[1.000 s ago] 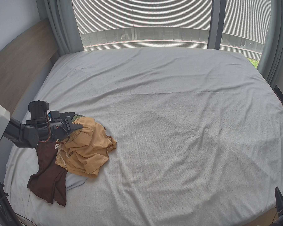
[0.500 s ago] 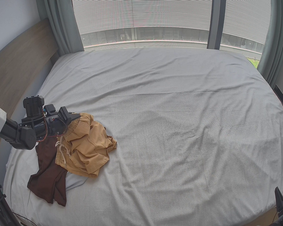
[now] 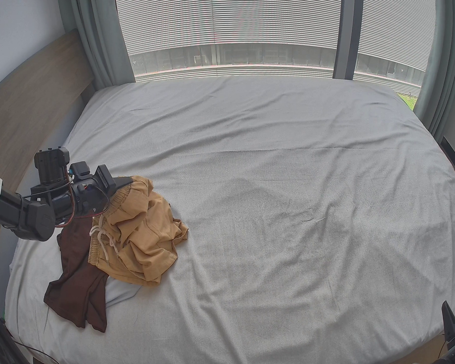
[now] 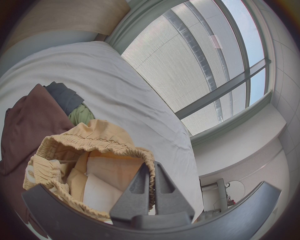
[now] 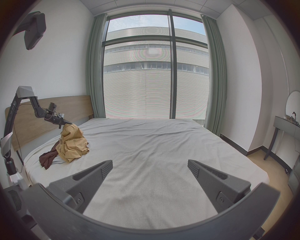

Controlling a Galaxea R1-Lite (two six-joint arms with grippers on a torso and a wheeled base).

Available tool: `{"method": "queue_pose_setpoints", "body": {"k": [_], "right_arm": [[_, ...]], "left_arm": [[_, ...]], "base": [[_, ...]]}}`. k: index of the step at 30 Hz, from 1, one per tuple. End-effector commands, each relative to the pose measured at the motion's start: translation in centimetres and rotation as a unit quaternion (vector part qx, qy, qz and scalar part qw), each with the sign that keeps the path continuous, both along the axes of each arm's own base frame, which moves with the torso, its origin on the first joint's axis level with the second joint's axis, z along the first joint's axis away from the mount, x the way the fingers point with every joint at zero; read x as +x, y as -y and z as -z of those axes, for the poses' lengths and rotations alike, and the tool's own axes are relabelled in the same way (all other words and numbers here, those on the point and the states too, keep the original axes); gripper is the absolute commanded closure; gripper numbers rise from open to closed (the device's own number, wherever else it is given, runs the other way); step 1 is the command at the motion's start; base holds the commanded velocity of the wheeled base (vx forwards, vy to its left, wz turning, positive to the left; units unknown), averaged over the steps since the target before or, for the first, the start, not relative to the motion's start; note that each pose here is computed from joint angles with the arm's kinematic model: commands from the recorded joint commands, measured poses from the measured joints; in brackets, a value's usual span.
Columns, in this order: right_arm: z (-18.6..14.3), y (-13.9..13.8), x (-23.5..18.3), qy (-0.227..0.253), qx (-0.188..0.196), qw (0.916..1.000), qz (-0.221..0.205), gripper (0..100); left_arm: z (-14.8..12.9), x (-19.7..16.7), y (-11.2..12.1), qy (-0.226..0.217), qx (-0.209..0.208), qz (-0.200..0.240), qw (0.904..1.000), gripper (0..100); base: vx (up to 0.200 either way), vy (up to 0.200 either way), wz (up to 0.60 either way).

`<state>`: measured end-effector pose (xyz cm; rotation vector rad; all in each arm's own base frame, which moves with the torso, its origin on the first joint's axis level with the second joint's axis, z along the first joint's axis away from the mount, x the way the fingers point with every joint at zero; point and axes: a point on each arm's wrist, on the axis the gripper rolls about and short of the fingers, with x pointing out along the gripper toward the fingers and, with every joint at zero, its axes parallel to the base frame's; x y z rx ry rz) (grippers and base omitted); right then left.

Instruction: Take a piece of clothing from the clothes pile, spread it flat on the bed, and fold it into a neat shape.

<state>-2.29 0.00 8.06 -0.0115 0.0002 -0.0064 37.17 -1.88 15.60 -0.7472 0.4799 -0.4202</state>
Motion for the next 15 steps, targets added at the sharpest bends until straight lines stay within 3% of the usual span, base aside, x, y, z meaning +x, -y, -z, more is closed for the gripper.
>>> {"method": "queue_pose_setpoints", "body": {"k": [1, 10, 15], "right_arm": [[0.5, 0.0, 0.0, -0.001, 0.0, 1.0, 0.0, 0], [0.5, 0.0, 0.0, -0.001, 0.0, 1.0, 0.0, 0], [0.5, 0.0, 0.0, -0.001, 0.0, 1.0, 0.0, 0]], "left_arm": [[-1.6, -1.0, 0.9, 0.02, -0.001, 0.013, 0.9997, 100], [-1.7, -1.8, 2.5, 0.038, 0.01, 0.031, 0.9988, 100], [-1.5, -1.9, 3.2, 0.031, 0.004, 0.017, 0.9994, 100]], "base": [[0.0, 0.0, 0.0], [0.0, 0.0, 0.0], [0.0, 0.0, 0.0]]}}
